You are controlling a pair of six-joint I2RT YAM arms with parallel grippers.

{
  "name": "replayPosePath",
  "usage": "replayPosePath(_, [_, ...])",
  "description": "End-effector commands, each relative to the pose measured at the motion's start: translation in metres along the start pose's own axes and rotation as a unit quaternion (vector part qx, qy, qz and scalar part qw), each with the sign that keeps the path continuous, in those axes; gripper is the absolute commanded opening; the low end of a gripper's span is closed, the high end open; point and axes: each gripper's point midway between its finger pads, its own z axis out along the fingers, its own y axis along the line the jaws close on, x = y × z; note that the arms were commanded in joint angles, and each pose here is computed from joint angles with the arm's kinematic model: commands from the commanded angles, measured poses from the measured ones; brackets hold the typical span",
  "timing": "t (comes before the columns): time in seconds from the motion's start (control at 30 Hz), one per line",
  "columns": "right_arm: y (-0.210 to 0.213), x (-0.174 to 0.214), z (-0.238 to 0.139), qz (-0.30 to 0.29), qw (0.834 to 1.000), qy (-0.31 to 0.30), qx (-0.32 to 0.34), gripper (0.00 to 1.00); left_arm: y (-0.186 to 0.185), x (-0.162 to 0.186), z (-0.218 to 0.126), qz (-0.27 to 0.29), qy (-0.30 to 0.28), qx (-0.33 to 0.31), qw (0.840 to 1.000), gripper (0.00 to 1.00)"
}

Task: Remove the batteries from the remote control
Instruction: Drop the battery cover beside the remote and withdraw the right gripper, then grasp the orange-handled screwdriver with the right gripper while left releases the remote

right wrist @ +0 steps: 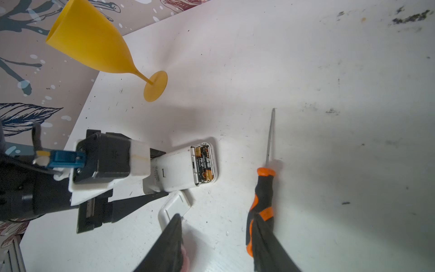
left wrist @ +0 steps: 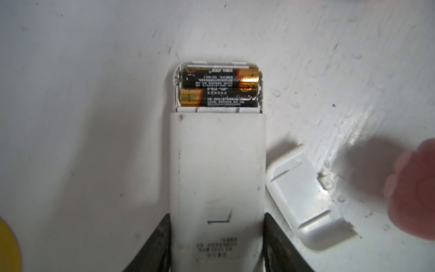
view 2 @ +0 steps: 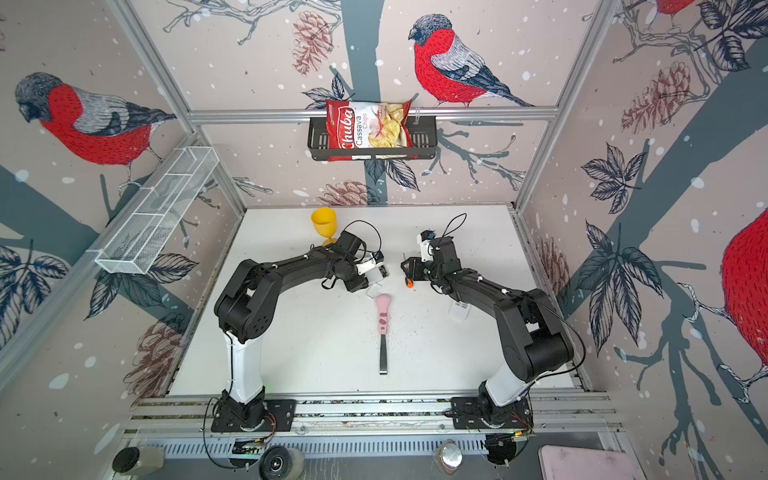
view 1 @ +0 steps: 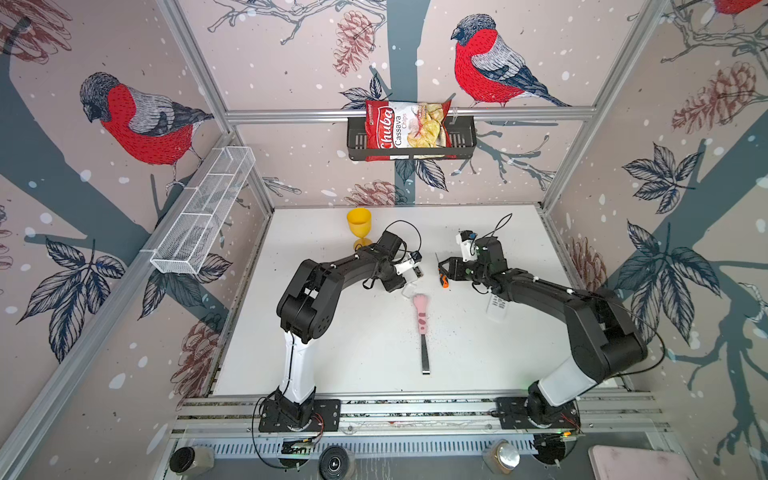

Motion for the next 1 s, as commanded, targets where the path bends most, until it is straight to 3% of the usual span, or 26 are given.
replayPosePath(0.0, [-0.001,-0.007,-0.002,-0.001,1.0,-0.011,0.006,0.52,-0.004,-0.004,0.002,0.005,-0.011,0.009,1.0,0.34])
replayPosePath(0.13, [-0.005,-0.002,-0.001,-0.003,1.0,-0.003,0.021,0.56,-0.004,-0.007,0.001,0.006,-0.014,0.011,1.0,0.58])
replayPosePath(0.33, [-0.011,0.007,0.0,-0.01,0.999,0.007,0.045,0.56,-0.002,-0.011,-0.006,0.003,-0.022,0.006,1.0,0.75])
replayPosePath(0.37, [-0.013,0.008,0.0,-0.011,0.999,0.008,0.049,0.56,-0.001,-0.012,-0.01,0.001,-0.027,0.002,1.0,0.92])
replayPosePath(0.4, [-0.013,0.01,0.002,-0.011,0.999,0.01,0.051,0.56,0.0,-0.014,-0.013,0.0,-0.03,-0.001,1.0,0.96])
replayPosePath(0.57, [-0.02,0.016,0.012,-0.018,0.998,0.026,0.06,0.56,0.0,-0.026,-0.04,-0.011,-0.062,-0.014,0.998,0.96])
replayPosePath(0.77, [-0.033,0.034,0.03,-0.035,0.993,0.06,0.101,0.56,-0.001,-0.055,-0.109,-0.044,-0.176,-0.054,0.982,0.96])
replayPosePath(0.87, [-0.036,0.039,0.035,-0.05,0.988,0.069,0.126,0.56,0.001,-0.059,-0.136,-0.077,-0.22,-0.084,0.969,0.97])
replayPosePath(0.97, [-0.039,0.043,0.04,-0.063,0.984,0.08,0.148,0.56,0.009,-0.053,-0.147,-0.14,-0.221,-0.11,0.959,0.97])
